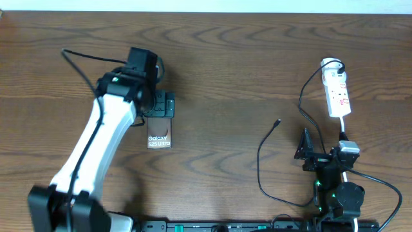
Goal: Plug charger to phone and switch on socket
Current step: 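Move the left gripper over the silver Galaxy phone and lower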
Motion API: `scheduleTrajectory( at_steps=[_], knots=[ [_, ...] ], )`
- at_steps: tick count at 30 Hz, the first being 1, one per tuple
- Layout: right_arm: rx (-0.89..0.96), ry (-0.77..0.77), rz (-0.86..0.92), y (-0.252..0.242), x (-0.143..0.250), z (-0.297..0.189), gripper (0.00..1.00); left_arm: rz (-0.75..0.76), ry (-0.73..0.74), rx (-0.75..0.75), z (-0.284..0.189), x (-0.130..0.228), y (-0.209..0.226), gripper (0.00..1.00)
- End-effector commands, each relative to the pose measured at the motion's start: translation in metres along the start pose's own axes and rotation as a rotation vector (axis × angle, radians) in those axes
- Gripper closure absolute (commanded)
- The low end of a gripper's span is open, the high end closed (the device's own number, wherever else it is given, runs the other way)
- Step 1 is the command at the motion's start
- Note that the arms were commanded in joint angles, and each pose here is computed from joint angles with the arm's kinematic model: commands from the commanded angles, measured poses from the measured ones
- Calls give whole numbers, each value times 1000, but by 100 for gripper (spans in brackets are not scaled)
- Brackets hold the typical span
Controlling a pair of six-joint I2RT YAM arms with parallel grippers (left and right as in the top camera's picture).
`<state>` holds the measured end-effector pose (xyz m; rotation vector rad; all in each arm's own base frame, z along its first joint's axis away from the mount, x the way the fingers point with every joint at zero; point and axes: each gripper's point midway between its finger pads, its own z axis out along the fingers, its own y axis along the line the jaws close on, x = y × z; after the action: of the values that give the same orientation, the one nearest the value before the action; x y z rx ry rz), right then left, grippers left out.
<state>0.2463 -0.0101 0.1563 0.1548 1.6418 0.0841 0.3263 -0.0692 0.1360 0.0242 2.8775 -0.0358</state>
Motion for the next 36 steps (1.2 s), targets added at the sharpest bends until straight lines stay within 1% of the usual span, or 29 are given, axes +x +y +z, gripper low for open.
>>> scheduleTrajectory(
  at_steps=[1,6,12,22,31,36],
  knots=[
    [-6,6,-8,2,2,0,1,-38,74,-28,23,5,2,2],
    [-6,6,-8,2,2,0,1,-61,130,-44,43,12,3,2],
    [-6,6,-8,2,2,0,1,-100,113,-35,60,14,7,2],
    [-6,6,-8,2,2,0,1,-95,93,-32,85,23,9,2],
    [-6,6,-8,2,2,0,1,-94,99,-32,106,39,11,2],
    [-6,6,-8,2,2,0,1,-94,105,-34,116,39,11,2]
  ],
)
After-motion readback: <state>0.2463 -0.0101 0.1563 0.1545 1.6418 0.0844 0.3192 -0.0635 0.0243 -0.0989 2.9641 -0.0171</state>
